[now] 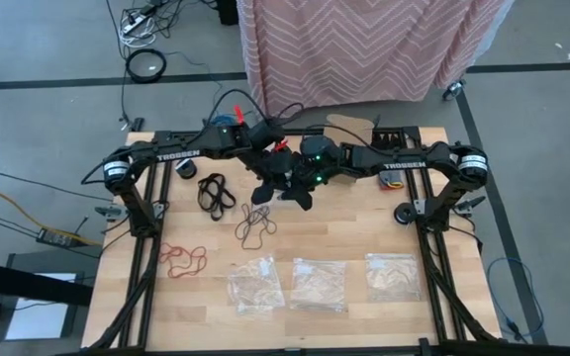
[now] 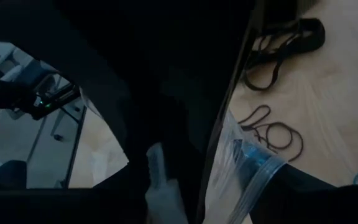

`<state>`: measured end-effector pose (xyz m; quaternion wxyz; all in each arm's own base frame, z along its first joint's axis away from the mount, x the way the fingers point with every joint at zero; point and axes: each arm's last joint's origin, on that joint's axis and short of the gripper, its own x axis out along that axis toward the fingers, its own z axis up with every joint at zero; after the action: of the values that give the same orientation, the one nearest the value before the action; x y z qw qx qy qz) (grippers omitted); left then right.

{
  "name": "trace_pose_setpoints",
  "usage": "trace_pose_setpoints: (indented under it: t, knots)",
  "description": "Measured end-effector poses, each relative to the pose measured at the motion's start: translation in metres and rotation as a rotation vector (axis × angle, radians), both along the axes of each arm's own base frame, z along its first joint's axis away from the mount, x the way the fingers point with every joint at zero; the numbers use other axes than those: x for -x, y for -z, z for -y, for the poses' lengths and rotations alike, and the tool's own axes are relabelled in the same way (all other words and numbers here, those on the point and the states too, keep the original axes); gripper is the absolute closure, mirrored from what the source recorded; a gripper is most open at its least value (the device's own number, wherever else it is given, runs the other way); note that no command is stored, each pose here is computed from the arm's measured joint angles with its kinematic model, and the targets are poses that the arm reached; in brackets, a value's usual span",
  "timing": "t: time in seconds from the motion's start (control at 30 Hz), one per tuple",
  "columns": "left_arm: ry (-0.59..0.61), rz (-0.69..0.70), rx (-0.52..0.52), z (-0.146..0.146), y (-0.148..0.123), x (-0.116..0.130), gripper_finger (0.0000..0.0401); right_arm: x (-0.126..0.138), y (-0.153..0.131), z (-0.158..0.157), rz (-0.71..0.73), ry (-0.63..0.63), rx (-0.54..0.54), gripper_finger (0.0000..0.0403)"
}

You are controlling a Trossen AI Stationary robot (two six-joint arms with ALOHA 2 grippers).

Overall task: Sort rubber bands
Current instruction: Open the top transparent zip bag, then put the blue rubber band into the top transparent zip bag

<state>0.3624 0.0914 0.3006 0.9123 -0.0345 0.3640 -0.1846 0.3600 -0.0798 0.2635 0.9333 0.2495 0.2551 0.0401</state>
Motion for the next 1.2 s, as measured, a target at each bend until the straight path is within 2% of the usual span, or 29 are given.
trace_pose_setpoints:
  t: [0.27,0.53,0.9,1.2]
  knots:
    - [-0.04,-0.086,0.014,-0.007,0.001,0.013,0.0401,0.001,-0.002,-0.001,-0.008,-0.011,-0.002,0.0243]
    - [-0.078,-0.127,-0.042,-0.021,-0.012,0.028,0.0401,-0.001,-0.011,-0.002,0.045,-0.017,0.013,0.0245]
    - [-0.086,-0.147,-0.08,-0.022,-0.012,0.03,0.0401,0.003,-0.008,-0.003,-0.004,-0.027,-0.014,0.0247]
    - [-0.108,-0.201,-0.104,-0.03,-0.009,0.038,0.0401,0.023,-0.026,-0.01,-0.036,-0.053,-0.015,0.0247]
